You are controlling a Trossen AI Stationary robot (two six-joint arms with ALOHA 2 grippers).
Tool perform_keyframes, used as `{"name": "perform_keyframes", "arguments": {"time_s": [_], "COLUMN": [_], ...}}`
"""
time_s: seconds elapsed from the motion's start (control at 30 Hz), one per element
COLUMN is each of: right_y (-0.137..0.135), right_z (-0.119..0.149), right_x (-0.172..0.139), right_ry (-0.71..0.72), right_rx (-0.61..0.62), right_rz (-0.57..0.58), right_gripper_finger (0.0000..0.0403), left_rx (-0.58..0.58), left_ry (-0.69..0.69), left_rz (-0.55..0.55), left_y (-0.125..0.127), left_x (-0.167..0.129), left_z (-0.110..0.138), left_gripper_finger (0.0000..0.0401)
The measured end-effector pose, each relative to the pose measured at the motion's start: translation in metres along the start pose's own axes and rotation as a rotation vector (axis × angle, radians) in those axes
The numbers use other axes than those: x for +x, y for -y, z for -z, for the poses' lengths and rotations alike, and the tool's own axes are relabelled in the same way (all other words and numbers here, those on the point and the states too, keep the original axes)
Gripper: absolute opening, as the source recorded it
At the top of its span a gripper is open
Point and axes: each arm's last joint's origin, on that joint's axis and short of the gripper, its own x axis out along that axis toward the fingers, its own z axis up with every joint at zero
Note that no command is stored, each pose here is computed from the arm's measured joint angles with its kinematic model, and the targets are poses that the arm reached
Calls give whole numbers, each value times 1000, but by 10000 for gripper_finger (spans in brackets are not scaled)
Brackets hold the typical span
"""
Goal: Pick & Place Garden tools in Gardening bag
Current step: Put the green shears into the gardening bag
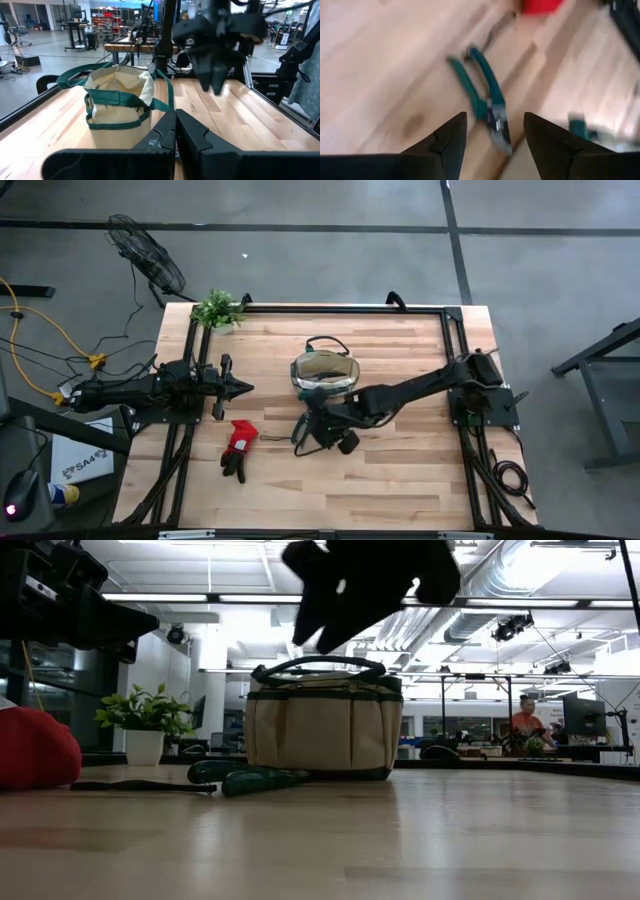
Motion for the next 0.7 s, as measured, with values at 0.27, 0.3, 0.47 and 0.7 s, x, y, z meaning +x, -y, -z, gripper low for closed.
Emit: {"name": "perform_keyframes", "arguments": {"time_s": [0.27,0.3,0.47,0.7], "right_y": [-4,-3,-3,-3], "right_z": [-10,-11,-9,-5], "right_x": [38,42,68,79], "right_ry": [83,98,113,102], "right_rx": [-114,-127,-184,-135], "right_rz": [45,55,70,71], "right_gripper_finger": [189,189,189,189], "left_rx": [0,0,0,0], "left_ry": [0,0,0,0], "left_rz": [-3,-5,-6,-7], "left_y": [0,0,0,0], "left_x": [0,0,0,0], "left_z": [0,0,0,0], "left_gripper_finger": [1,1,1,1]}}
